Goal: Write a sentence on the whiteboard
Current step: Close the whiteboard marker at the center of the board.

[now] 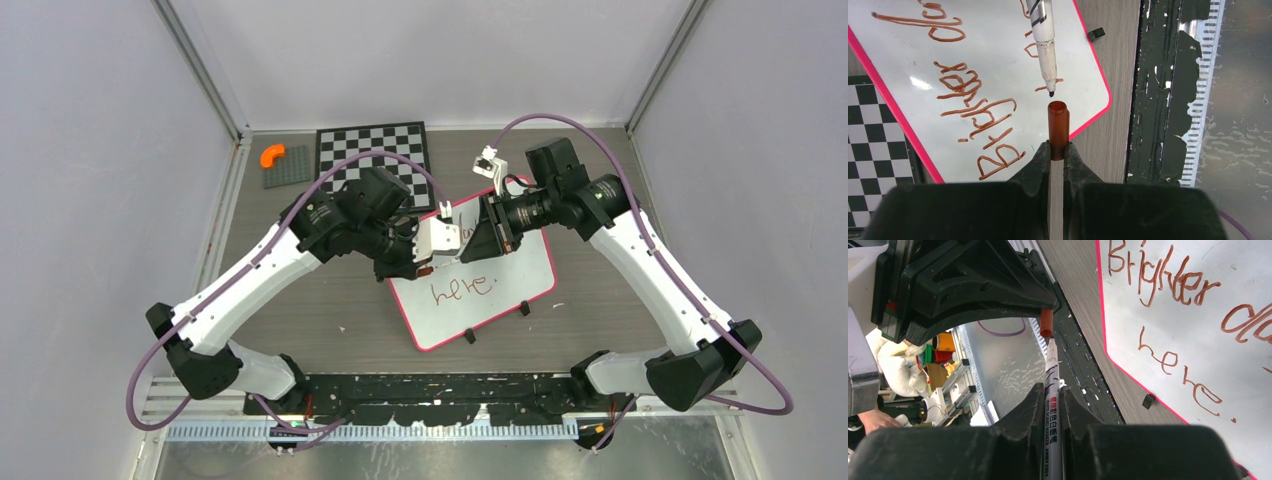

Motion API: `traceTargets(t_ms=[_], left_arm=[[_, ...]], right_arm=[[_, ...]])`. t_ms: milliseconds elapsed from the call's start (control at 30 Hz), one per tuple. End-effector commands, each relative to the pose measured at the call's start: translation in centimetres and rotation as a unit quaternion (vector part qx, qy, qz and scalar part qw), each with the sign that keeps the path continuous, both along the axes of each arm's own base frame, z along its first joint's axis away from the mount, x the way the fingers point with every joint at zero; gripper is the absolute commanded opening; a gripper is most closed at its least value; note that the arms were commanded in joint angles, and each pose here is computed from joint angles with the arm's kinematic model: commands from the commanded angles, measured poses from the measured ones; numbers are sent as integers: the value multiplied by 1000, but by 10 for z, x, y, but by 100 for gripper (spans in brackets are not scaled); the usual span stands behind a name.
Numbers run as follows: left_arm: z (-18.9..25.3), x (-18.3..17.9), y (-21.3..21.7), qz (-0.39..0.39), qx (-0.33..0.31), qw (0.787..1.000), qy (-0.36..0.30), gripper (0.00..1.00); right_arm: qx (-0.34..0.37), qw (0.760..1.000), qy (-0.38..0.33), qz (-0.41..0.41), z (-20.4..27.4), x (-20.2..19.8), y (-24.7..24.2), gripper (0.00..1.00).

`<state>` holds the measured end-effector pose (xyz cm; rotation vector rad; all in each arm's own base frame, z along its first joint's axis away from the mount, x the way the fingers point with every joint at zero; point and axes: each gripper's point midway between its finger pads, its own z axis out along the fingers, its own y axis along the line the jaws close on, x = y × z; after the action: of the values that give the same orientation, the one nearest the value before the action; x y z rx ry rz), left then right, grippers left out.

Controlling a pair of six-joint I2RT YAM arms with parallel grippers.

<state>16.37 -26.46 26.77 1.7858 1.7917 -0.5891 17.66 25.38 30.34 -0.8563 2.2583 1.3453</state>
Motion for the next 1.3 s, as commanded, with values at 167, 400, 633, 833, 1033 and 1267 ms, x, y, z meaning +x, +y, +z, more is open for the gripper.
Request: traceTargets(t_ms=[167,400,633,833,1033,1267], left_arm=[[17,2,-11,3,-27,1000,-1,0],[16,0,-16,-4,-26,1000,1,0],[21,0,-20,-5,-33,999,0,0],[30,-1,-31,7,-54,998,20,0],[42,7,-45,26,-80,996,27,0],[65,8,-62,32,-119,992,42,0]], right_arm=[[21,1000,-19,13,17,-4,4,0],[22,999,-20,14,16,-3,6,0],[18,1000,-18,12,13,-3,6,0],[11,1000,-17,11,8,0,8,0],[13,1000,-12,13,4,1,12,0],[6,1000,1,15,-7,-1,15,0]])
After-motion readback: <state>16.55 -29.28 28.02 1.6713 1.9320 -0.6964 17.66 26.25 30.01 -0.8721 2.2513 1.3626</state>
